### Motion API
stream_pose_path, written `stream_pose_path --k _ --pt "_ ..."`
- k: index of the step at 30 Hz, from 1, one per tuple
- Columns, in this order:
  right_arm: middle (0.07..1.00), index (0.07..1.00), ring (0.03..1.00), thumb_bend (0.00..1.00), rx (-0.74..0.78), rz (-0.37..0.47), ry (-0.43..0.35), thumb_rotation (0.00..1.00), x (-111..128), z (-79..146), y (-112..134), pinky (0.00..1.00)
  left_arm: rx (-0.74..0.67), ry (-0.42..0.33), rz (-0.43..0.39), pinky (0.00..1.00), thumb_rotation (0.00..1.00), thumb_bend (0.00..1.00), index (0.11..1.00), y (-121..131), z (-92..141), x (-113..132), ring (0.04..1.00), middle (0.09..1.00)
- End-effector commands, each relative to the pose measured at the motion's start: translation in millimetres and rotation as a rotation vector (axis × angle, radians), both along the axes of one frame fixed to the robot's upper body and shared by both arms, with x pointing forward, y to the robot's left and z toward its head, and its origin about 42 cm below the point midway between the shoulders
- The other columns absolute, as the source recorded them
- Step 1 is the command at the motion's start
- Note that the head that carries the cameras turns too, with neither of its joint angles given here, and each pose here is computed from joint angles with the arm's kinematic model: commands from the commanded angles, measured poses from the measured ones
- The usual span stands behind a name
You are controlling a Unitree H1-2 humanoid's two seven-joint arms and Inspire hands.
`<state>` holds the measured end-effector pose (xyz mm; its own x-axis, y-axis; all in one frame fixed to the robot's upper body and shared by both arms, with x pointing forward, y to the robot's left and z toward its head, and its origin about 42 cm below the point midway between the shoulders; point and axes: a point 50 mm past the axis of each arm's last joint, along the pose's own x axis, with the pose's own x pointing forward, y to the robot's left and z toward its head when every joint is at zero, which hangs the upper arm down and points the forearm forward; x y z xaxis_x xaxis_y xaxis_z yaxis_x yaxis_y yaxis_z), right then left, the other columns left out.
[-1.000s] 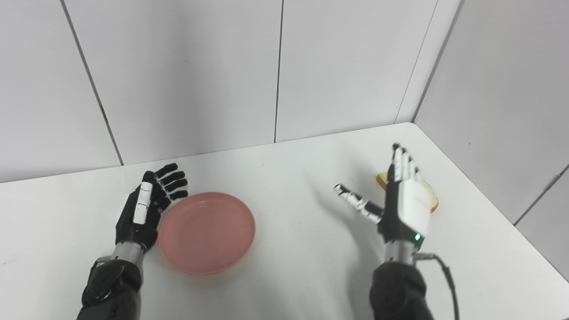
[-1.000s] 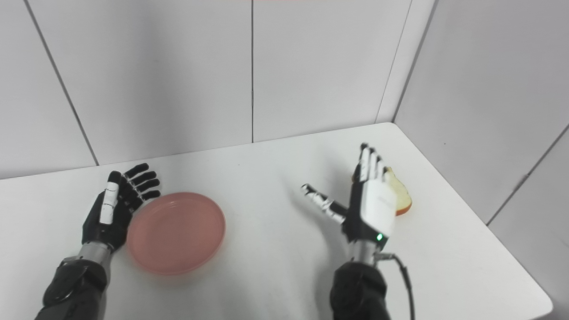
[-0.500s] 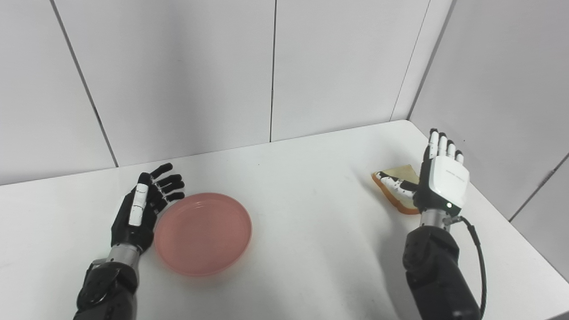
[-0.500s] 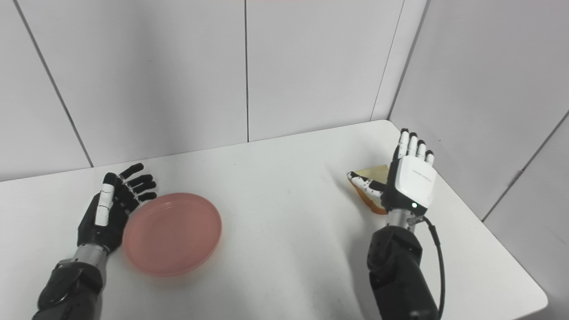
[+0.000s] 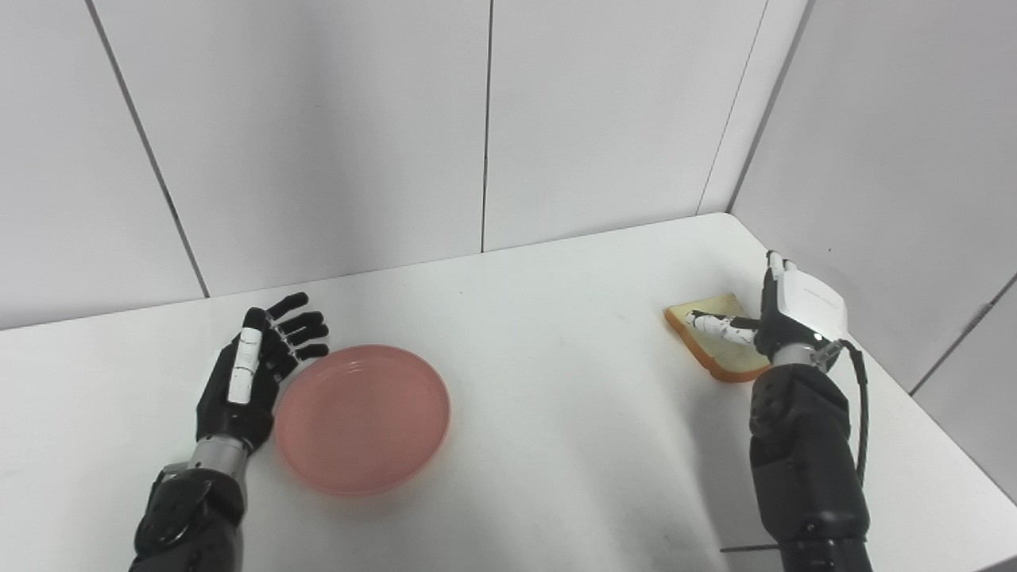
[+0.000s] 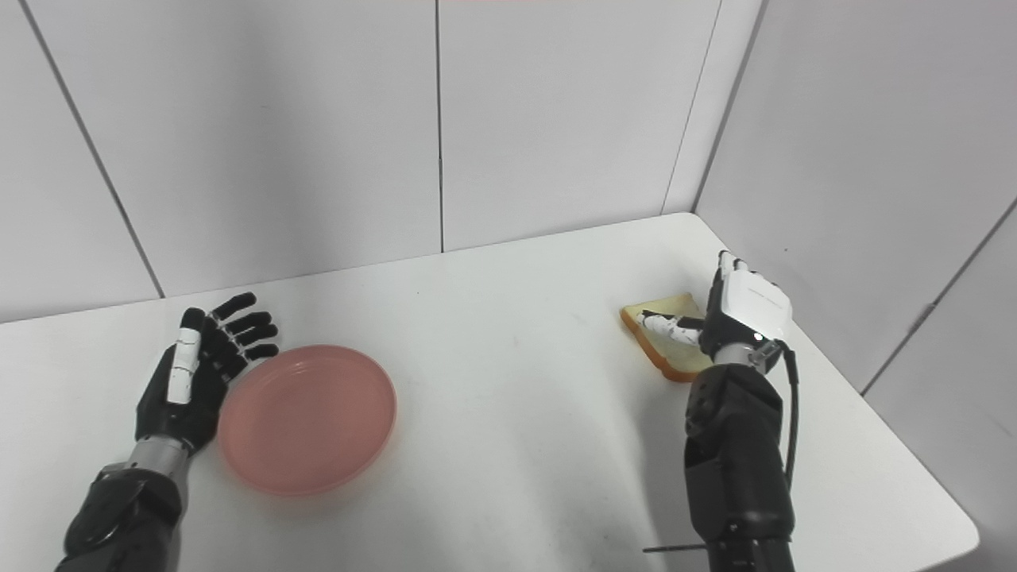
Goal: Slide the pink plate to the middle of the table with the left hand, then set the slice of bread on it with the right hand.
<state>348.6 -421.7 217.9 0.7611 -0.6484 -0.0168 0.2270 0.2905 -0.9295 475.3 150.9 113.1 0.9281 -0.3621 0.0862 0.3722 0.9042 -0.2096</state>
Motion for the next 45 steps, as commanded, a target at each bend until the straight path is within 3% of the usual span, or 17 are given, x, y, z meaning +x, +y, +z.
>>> stream_pose_path --k 1,7,8,12,17,27,45 --pt "0.947 0.966 0.944 1.00 -0.036 0.001 -0.057 0.66 4 30 -3 1.00 0.016 0.203 0.003 0.58 0.80 0.87 0.677 7 -59 -36 0.662 0.657" --pt "0.948 0.956 0.946 1.00 -0.039 0.033 -0.058 0.68 4 43 10 1.00 0.020 0.204 0.005 0.57 0.80 0.88 0.678 7 -60 -37 0.660 0.659" --pt "0.938 0.950 0.941 1.00 -0.044 0.037 -0.063 0.75 4 45 12 1.00 0.021 0.204 0.007 0.57 0.80 0.88 0.679 8 -60 -37 0.659 0.655" --pt "0.920 0.938 0.931 1.00 -0.059 0.046 -0.086 0.88 2 52 18 1.00 0.023 0.201 0.008 0.58 0.80 0.88 0.680 9 -59 -37 0.661 0.655" --pt "0.926 0.938 0.939 1.00 -0.062 0.034 -0.049 0.86 6 57 18 1.00 0.028 0.202 0.009 0.57 0.80 0.87 0.677 9 -61 -38 0.655 0.652" --pt "0.911 0.943 0.922 1.00 -0.167 0.027 0.128 0.86 24 58 12 1.00 0.026 0.199 0.008 0.57 0.80 0.87 0.689 10 -60 -39 0.657 0.656" --pt "0.919 0.946 0.928 1.00 -0.206 -0.011 0.246 0.86 38 38 -5 1.00 0.029 0.210 0.013 0.55 0.79 0.89 0.699 16 -61 -40 0.652 0.662"
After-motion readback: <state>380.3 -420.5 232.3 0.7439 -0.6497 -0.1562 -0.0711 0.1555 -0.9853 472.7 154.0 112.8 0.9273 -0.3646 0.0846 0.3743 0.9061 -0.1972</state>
